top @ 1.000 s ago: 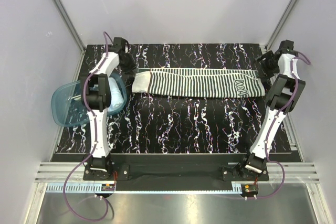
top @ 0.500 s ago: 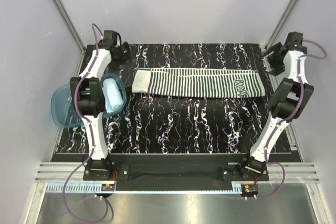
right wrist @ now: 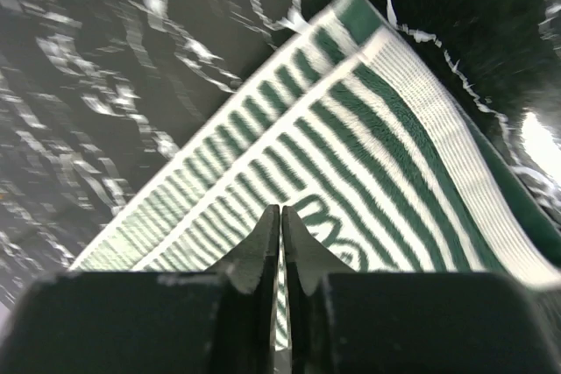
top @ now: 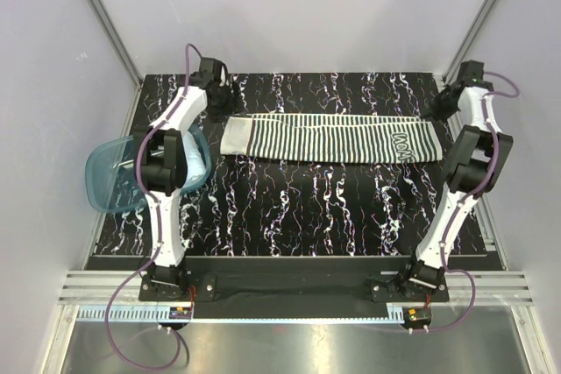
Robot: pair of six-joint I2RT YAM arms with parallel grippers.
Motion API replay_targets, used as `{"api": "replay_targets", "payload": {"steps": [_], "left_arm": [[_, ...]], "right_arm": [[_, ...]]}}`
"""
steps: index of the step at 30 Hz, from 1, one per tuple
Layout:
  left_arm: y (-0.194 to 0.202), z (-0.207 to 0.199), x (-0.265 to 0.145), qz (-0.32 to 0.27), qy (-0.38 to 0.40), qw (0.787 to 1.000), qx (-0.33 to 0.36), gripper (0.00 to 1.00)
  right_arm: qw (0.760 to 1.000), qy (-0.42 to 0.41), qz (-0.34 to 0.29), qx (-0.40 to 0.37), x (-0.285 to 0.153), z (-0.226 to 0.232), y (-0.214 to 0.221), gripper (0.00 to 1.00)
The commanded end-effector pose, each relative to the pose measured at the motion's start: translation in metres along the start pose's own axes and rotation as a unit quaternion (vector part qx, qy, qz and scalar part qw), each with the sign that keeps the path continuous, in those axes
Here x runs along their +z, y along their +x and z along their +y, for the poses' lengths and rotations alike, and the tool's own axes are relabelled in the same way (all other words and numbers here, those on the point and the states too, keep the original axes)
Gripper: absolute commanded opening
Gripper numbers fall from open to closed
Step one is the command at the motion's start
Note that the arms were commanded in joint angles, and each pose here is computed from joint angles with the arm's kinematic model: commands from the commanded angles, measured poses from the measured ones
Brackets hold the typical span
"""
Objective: Roll the towels
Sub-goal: Fold the towel
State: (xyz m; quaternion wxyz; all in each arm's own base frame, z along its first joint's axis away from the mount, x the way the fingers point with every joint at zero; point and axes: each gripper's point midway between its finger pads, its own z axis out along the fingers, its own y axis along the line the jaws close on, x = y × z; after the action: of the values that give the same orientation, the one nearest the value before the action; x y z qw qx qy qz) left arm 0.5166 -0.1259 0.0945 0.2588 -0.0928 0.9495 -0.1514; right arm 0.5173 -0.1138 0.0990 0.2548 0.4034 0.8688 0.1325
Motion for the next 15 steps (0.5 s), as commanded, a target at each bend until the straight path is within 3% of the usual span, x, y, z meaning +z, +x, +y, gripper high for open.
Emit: {"api": "replay_targets", "payload": {"steps": [1,8,15], "left_arm": [[0.003,-0.005,0.013,0.011,0.029,0.999,0.009,0.71],[0.016,0.008,0.036,0.033,0.01,0.999,0.01,0.7],[0.022,0.046,0.047,0.041,-0.06,0.997,0.003,0.7]], "right_arm": [[0.998,-0.027,0.048,-0.004,0.023,0.009,0.019,0.07],[0.997,0.001,0.071,0.004,0.06,-0.016,0.031,0.04],[0.996,0.039,0.075,0.042,0.079,-0.06,0.021,0.0]]}}
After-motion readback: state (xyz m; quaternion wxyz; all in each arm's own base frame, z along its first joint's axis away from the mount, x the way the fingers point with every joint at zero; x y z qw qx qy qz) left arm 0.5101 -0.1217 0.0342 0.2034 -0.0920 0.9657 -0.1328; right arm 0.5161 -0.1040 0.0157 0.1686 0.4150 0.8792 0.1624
